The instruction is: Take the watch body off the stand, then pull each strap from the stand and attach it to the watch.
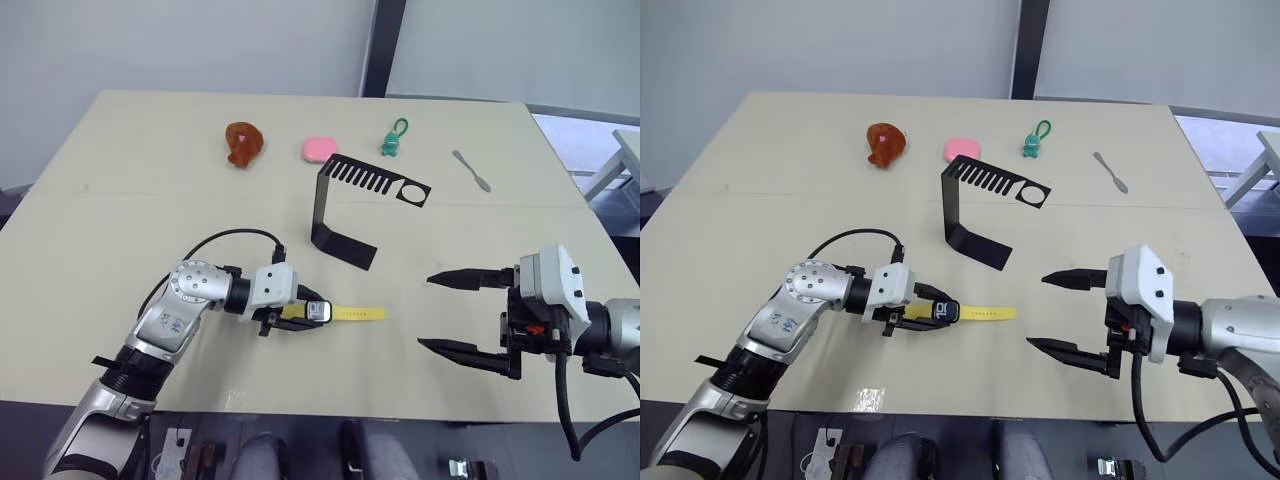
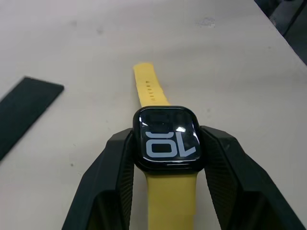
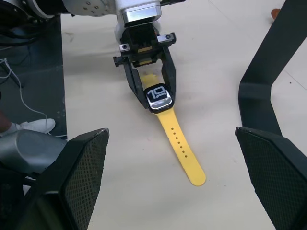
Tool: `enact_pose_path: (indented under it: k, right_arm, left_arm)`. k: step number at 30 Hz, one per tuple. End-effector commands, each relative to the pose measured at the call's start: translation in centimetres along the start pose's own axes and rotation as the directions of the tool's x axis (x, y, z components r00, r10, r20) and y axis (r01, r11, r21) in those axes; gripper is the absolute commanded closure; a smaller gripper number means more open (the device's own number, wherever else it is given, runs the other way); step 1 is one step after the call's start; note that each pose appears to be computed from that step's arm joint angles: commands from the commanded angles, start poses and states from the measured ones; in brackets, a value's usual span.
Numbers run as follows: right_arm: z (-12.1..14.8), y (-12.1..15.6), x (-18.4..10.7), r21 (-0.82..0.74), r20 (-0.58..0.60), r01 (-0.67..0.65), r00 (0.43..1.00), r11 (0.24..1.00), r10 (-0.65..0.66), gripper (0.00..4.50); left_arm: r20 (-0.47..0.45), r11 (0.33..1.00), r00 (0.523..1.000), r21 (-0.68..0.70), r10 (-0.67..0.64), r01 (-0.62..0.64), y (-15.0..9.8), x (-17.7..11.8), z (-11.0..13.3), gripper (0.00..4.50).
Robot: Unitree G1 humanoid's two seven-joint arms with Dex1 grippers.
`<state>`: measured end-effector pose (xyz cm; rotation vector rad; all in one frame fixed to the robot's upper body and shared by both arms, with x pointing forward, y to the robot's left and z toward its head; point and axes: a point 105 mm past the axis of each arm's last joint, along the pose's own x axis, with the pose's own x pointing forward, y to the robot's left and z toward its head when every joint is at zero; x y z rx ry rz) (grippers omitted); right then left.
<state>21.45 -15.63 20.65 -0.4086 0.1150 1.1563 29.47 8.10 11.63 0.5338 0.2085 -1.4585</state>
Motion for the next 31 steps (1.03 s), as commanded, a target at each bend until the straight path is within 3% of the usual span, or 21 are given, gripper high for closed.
enact_pose_path:
  k: [1, 3, 5, 7, 8, 10, 11, 16, 21, 26, 31]
  right_arm:
    - [0.2, 0.3, -0.2, -0.021, 0.002, -0.001, 1.000, 1.000, 0.001, 0.04]
    - [0.1, 0.4, -0.1, -0.021, -0.001, -0.003, 1.000, 1.000, 0.003, 0.04]
    - [0.1, 0.4, -0.1, -0.022, -0.001, -0.001, 1.000, 1.000, 0.001, 0.00]
    - [0.0, 0.4, -0.1, -0.021, -0.002, 0.001, 1.000, 1.000, -0.001, 0.00]
    - [-0.1, 0.4, -0.3, -0.019, -0.007, 0.004, 1.000, 1.000, -0.004, 0.00]
    - [-0.2, 0.4, -0.6, -0.012, -0.017, 0.007, 1.000, 1.000, -0.007, 0.00]
    - [-0.3, 0.4, -0.8, -0.009, -0.023, 0.007, 1.000, 1.000, -0.007, 0.00]
    - [-0.5, 0.8, -3.2, 0.073, -0.029, 0.010, 1.000, 0.997, -0.008, 0.00]
    - [0.2, 0.8, -4.9, 0.144, -0.004, -0.002, 1.000, 0.990, 0.003, 0.00]
    - [0.2, -0.2, -6.3, 0.145, -0.029, 0.050, 0.999, 0.988, -0.047, 0.00]
    - [0.2, -0.9, -7.2, 0.142, -0.039, 0.063, 0.998, 0.988, -0.058, 0.00]
  left_arm:
    - [-0.065, 1.000, 0.997, -0.005, -0.030, 0.030, -0.4, 0.7, -0.8, 2.90]
    - [-0.106, 0.999, 0.994, 0.009, -0.034, 0.035, -0.6, 1.0, -1.6, 2.90]
    - [-0.095, 1.000, 0.995, -0.010, -0.016, 0.015, -0.4, 1.1, -1.3, 1.87]
    - [-0.084, 1.000, 0.996, -0.021, -0.005, 0.004, -0.2, 1.0, -1.1, 1.20]
    - [-0.076, 1.000, 0.997, -0.012, -0.017, 0.016, -0.5, 0.3, -0.7, 0.57]
    - [-0.072, 0.999, 0.996, 0.008, -0.045, 0.046, -1.3, -1.1, -0.1, 0.06]
    - [-0.072, 0.998, 0.996, 0.016, -0.052, 0.054, -1.7, -1.9, 0.1, 0.06]
    - [0.009, 0.994, 1.000, -0.110, -0.018, 0.018, -3.9, -12.2, 3.2, 0.06]
    - [-0.082, 0.954, 0.996, -0.291, 0.045, -0.067, -5.5, -19.3, 3.4, 0.06]
    - [-0.161, 0.934, 0.966, -0.265, 0.201, -0.239, -5.3, -22.3, 2.4, 0.06]
    - [-0.138, 0.933, 0.964, -0.252, 0.228, -0.257, -5.4, -22.4, 2.8, 0.06]
